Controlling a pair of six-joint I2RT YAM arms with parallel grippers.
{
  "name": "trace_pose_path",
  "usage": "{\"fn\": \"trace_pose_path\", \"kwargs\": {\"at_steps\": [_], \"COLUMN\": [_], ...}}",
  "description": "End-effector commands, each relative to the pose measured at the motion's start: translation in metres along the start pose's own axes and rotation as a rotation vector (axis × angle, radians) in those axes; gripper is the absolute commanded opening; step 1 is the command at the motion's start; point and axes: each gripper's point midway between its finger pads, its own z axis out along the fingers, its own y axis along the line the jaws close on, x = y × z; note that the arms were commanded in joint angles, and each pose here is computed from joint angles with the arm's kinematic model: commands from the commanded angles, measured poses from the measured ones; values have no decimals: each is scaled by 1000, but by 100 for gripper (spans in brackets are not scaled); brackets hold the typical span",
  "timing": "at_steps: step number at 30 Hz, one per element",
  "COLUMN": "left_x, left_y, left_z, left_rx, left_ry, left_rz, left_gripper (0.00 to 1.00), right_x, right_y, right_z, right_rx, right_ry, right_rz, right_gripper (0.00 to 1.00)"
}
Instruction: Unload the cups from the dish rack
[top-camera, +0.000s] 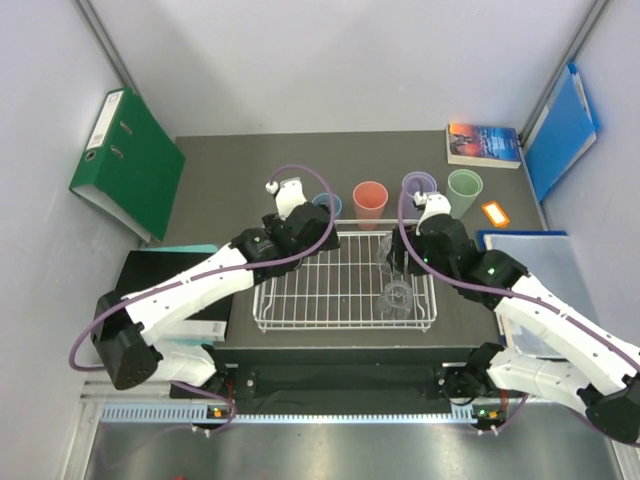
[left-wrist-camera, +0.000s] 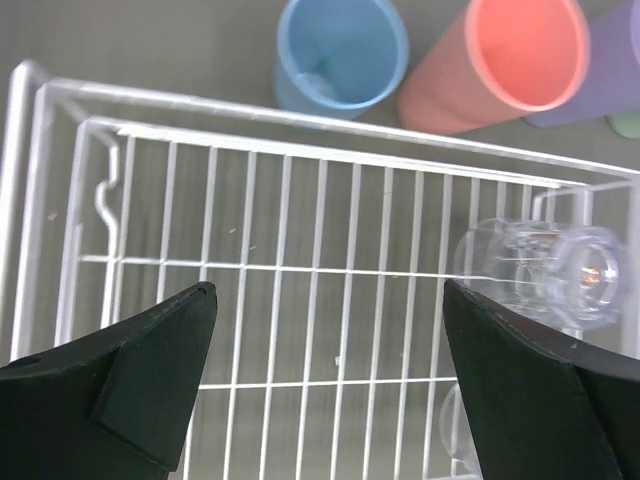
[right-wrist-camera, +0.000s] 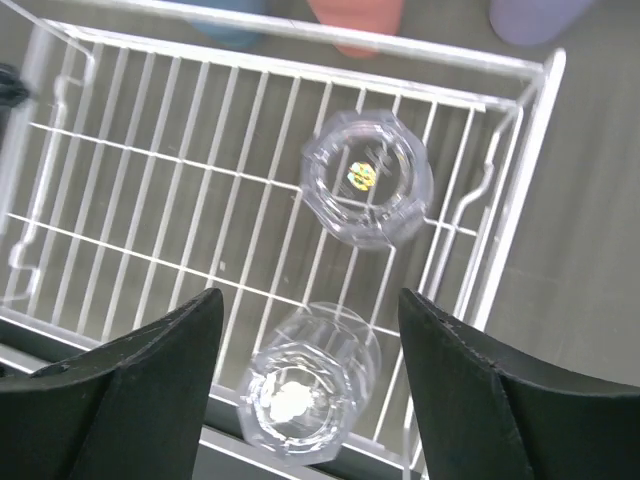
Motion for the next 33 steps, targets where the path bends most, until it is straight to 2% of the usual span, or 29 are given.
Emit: {"fn": "trace_pose_path", "kwargs": {"at_steps": [1, 6, 13, 22, 33], "left_x": [-9, 0, 8, 6, 6], "left_y": [24, 42, 55, 59, 56], "left_z": [-14, -21, -28, -30, -26], "left_rx": [-50, -83, -99, -106, -102], "left_ry": [-66, -57, -42, -50, -51], "left_rz": [-121, -137, -157, -151, -127], "left_gripper": [99, 99, 99, 99, 99], "right_x": [-11, 0, 4, -14, -6], "right_y": [-3, -6, 4, -3, -16], "right_z": [-4, 14, 41, 73, 103], "right_rx": [11, 38, 26, 133, 212], "right_ry": [-77, -53, -31, -38, 21], "right_rz": [16, -13, -32, -104, -128], "right_gripper": [72, 80, 80, 80, 84]}}
